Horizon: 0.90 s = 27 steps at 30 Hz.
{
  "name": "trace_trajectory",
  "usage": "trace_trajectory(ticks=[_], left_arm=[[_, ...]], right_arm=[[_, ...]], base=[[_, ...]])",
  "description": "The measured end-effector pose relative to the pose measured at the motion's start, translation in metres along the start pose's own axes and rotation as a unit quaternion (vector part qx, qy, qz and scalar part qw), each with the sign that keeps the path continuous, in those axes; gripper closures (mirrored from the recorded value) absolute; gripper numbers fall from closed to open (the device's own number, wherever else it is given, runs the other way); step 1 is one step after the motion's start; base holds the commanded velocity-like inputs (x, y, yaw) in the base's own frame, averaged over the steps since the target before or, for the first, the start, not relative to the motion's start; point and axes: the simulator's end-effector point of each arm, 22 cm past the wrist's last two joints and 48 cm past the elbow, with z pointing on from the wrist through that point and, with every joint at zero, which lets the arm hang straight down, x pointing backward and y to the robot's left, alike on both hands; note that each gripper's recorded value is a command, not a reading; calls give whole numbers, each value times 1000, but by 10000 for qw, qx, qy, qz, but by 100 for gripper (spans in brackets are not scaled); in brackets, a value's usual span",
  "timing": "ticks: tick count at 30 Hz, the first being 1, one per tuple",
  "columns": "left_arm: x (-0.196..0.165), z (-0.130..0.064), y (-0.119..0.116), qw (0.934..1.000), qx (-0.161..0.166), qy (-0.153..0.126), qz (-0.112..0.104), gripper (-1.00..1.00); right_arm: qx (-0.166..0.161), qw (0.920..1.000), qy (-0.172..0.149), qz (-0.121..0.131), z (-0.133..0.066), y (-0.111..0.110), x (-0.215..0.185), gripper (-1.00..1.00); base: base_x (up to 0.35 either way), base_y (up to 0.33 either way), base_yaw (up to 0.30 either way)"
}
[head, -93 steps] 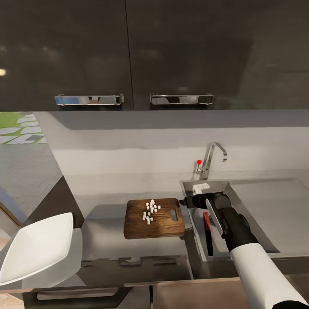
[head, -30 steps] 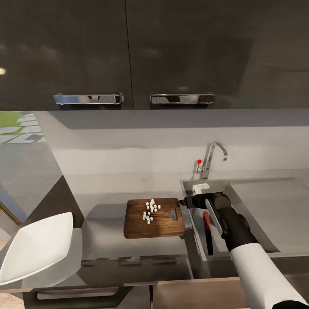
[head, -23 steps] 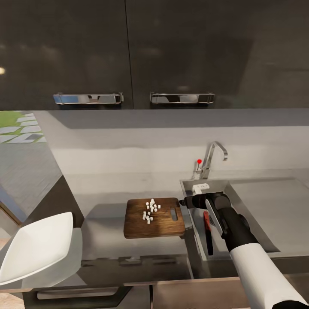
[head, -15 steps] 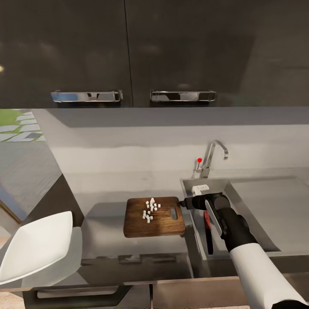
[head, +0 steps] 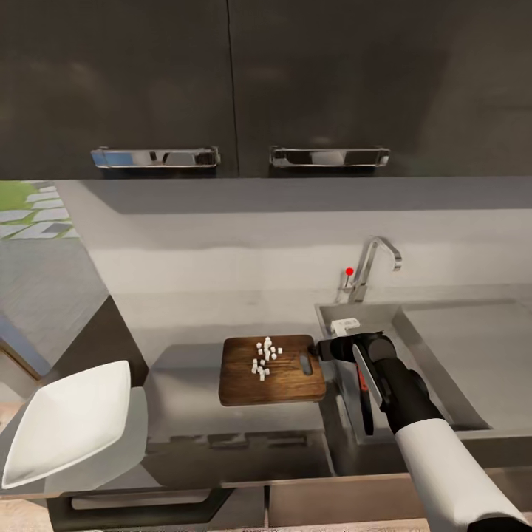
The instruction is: In the kitchen, take the Vidalia onion out of the sink, dice it on the chopping board with the paring knife, put the diced onion into the bowl on the countertop, then place both the paring knife and the chopping board into the sink.
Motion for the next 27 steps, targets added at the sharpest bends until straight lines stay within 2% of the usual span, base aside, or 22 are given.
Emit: trace_trajectory(ticks=[27], left_arm=[[16, 0, 3, 9998, -37, 204, -11, -100]], right_arm=[[-20, 9998, 201, 46, 18, -3, 19, -100]], base=[[0, 2, 0]])
